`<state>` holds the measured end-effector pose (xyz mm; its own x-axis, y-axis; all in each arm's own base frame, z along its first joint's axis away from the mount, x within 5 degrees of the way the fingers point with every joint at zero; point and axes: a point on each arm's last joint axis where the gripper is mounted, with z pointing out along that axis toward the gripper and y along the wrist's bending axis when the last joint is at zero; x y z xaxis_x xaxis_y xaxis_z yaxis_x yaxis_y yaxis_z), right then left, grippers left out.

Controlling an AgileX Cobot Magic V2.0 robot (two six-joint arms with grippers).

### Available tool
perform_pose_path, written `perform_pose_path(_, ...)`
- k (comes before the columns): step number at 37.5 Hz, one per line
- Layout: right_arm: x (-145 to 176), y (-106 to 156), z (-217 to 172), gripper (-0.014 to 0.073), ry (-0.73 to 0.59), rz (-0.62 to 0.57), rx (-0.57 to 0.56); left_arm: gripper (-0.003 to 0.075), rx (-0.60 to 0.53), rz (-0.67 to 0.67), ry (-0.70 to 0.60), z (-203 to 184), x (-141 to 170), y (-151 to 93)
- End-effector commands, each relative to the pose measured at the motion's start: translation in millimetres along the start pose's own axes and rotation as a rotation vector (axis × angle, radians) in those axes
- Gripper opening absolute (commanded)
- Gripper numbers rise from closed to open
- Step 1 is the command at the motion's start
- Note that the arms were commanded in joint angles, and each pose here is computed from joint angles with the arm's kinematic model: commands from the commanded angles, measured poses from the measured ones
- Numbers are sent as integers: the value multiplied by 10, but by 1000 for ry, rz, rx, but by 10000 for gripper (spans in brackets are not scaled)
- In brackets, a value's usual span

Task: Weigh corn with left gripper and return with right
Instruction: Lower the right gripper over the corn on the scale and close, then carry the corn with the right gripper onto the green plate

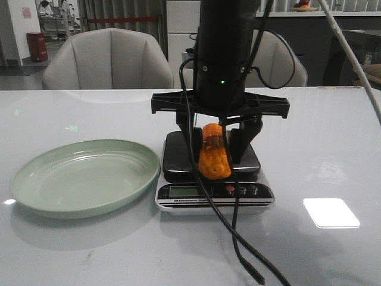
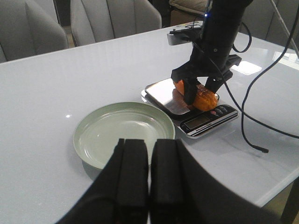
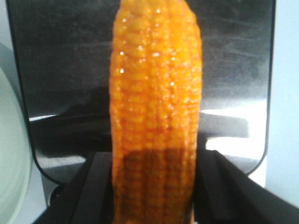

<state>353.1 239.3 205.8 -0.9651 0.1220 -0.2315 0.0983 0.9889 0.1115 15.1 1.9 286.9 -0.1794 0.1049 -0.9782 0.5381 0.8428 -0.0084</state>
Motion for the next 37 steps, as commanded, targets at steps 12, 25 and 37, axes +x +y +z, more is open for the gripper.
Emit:
perform_pose_path(12, 86, 796, -786, 240, -244, -105, -336, 114, 10, -4, -105, -60, -123, -4)
perform_pose_path(25, 289, 1192, -397, 342, -155, -84, -438, 114, 10, -4, -105, -60, -123, -4)
perform_pose_path(37, 313, 1301, -152, 533, -132, -94, -422, 114, 10, -4, -105, -60, -123, -4)
